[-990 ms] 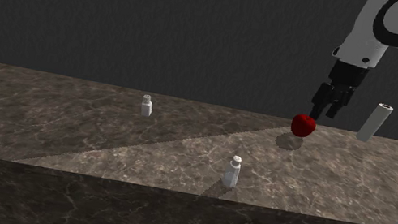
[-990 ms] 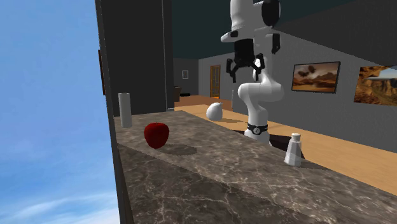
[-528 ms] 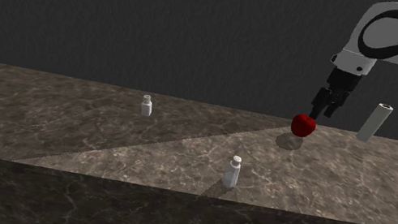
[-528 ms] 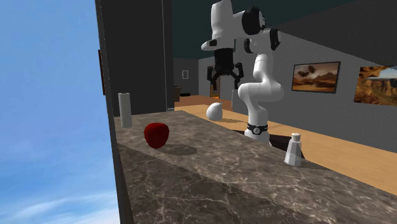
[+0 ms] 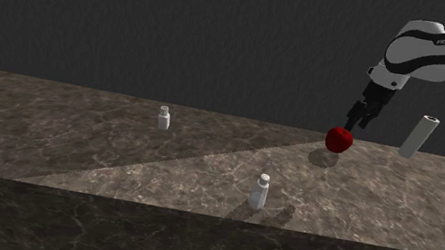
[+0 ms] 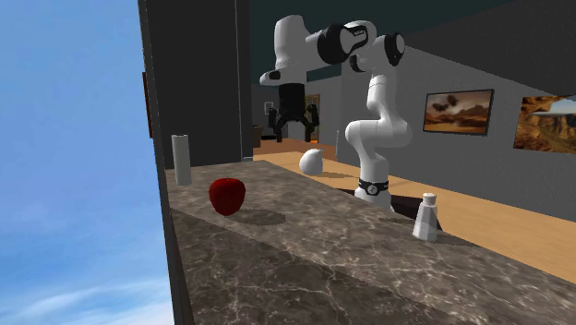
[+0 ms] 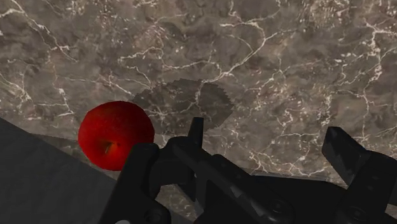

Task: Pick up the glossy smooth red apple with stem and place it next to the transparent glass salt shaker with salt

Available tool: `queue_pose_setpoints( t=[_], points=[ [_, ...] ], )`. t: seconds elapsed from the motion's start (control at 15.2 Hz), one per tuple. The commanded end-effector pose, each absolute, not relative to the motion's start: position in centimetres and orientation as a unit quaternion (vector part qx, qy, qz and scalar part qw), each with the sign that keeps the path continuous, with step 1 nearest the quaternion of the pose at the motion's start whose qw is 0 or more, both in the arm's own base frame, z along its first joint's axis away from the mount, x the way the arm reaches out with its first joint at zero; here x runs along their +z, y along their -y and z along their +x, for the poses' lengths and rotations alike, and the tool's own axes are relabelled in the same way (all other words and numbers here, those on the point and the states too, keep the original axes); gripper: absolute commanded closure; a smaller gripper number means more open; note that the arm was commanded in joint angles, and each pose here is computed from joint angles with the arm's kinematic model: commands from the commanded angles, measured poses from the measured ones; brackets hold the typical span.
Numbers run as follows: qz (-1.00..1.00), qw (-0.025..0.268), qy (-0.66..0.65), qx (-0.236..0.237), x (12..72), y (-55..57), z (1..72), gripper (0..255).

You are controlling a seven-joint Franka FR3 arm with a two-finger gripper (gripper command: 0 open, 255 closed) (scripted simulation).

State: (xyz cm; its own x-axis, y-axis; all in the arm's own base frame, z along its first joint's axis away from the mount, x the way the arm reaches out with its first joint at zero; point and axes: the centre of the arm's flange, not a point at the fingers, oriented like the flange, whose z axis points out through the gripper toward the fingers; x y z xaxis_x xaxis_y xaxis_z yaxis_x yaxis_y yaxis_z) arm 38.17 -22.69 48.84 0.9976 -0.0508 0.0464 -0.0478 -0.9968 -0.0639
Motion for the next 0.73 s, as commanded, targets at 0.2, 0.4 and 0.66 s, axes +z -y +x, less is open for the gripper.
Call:
queue_pose_setpoints(
  t=[0.2,0.4,0.66],
  points=[
    [-0.999,0.024,-0.018,-0.038,46.9,28.6,40.1,0],
    [-0.999,0.02,-0.015,-0.046,45.8,32.0,41.4,0],
    [-0.998,0.015,-0.01,-0.057,44.4,36.4,43.2,0]
  ],
)
